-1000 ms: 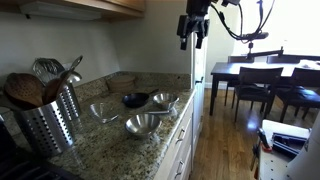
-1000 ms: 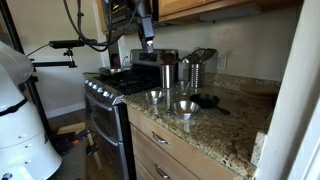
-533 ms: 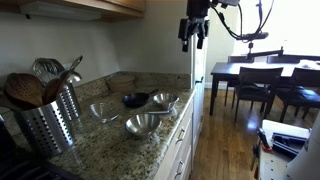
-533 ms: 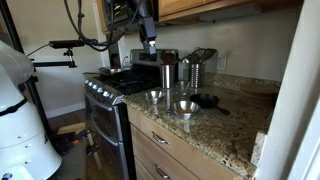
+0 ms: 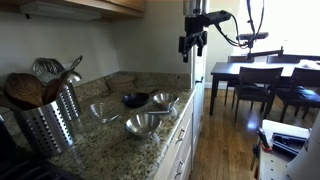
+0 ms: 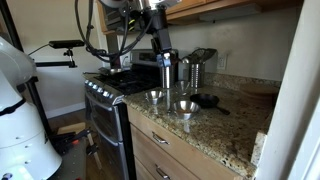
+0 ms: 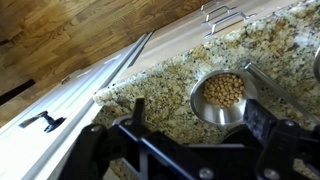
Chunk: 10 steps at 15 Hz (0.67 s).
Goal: Pour the contents of the dish on the right into the dish on the left
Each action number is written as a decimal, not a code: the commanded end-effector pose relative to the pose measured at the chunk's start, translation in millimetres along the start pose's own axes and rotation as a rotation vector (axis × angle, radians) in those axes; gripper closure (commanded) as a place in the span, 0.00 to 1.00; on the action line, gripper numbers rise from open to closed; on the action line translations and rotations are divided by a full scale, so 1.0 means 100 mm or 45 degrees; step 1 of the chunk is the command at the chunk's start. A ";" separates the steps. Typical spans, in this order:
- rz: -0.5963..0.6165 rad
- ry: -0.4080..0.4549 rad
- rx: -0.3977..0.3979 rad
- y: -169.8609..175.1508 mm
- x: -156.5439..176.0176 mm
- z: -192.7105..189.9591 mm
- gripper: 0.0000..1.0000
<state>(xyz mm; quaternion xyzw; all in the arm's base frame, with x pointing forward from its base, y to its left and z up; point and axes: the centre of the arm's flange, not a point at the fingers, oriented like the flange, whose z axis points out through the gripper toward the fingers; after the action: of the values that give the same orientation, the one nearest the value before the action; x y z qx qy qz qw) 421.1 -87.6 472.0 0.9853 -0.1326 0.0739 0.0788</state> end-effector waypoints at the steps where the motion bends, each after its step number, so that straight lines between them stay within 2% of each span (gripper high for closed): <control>1: 0.060 -0.007 -0.009 0.06 0.20 0.37 0.00; 10: 0.130 -0.035 0.051 0.15 0.47 0.98 0.00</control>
<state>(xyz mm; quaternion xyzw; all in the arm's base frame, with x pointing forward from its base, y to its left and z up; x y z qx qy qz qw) 459.4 -122.8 397.3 0.9820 -0.1668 0.0599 0.0657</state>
